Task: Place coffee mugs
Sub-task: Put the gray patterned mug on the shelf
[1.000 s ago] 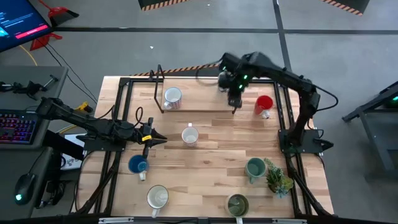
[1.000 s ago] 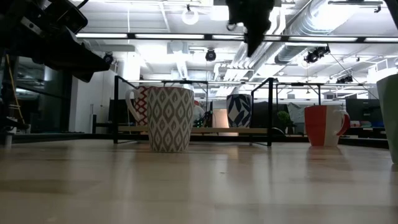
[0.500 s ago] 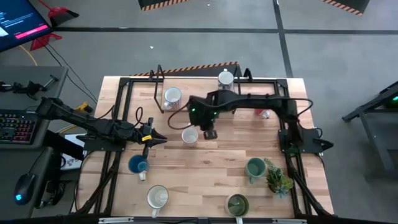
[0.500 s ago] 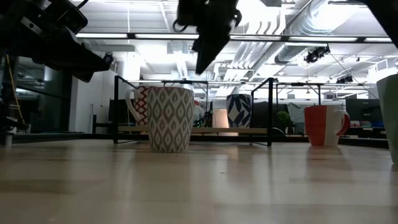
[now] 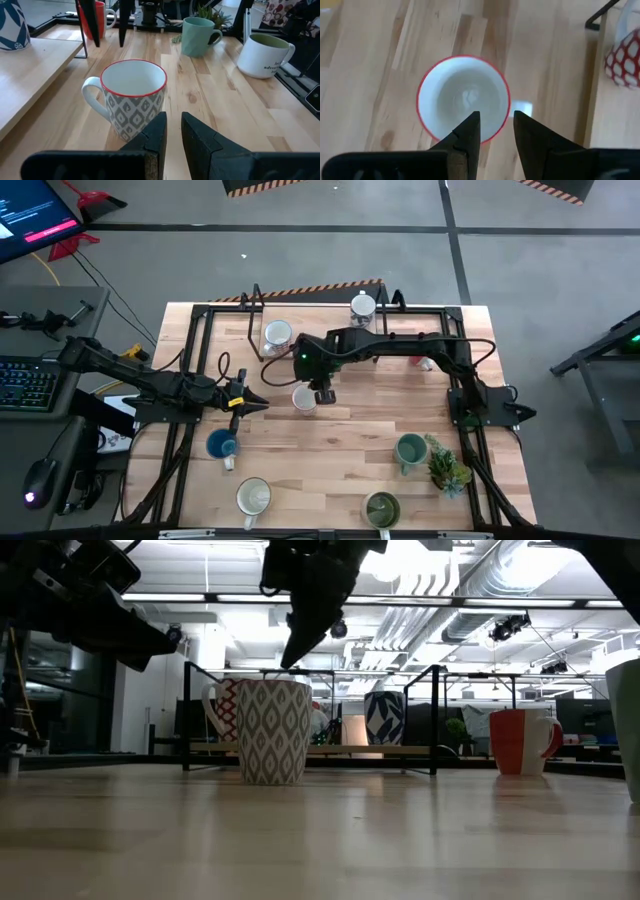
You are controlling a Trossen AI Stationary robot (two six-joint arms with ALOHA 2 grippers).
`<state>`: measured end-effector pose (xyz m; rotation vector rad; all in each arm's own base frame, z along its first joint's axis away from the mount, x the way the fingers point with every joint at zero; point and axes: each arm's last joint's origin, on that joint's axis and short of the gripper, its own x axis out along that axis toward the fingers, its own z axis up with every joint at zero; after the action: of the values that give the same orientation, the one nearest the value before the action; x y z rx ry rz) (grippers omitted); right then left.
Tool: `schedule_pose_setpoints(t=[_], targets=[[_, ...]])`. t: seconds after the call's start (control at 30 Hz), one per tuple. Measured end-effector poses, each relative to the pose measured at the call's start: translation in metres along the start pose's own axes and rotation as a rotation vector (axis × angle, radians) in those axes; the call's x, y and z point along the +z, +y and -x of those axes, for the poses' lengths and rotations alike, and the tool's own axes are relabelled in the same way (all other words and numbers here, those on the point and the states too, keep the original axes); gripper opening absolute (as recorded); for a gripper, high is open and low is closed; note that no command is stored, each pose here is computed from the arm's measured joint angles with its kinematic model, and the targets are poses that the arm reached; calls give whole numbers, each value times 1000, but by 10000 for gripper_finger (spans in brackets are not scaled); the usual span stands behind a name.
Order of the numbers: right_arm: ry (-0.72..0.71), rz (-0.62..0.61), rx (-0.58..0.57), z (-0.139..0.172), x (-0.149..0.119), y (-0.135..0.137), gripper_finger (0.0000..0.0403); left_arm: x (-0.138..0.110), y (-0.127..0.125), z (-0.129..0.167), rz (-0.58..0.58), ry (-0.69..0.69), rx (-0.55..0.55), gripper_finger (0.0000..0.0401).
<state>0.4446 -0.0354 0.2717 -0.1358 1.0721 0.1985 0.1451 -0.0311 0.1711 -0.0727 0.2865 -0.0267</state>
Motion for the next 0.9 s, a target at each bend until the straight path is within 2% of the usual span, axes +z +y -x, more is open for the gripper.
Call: schedule_pose_setpoints(t=[0.13, 0.23, 0.4, 0.53, 0.67, 0.77, 0.9], targets=[[6, 44, 1, 13, 0, 9, 97, 4, 0, 0, 21, -45, 21, 49], [-101, 114, -44, 50, 7, 17, 97, 14, 0, 1, -10, -143, 28, 49], [-300, 126, -122, 145, -3, 21, 97, 31, -2, 2, -47, -189, 33, 49], [-461, 87, -124, 228, -32, 31, 96, 40, -3, 3, -51, -176, 48, 49], [-494, 41, -120, 282, -70, 52, 96, 49, -4, 4, -57, -123, 45, 49], [-468, -44, -141, 299, -102, 68, 96, 51, -5, 5, -29, -50, 38, 49], [-389, -133, -155, 271, -152, 84, 96, 54, -5, 7, 3, 18, 34, 49]])
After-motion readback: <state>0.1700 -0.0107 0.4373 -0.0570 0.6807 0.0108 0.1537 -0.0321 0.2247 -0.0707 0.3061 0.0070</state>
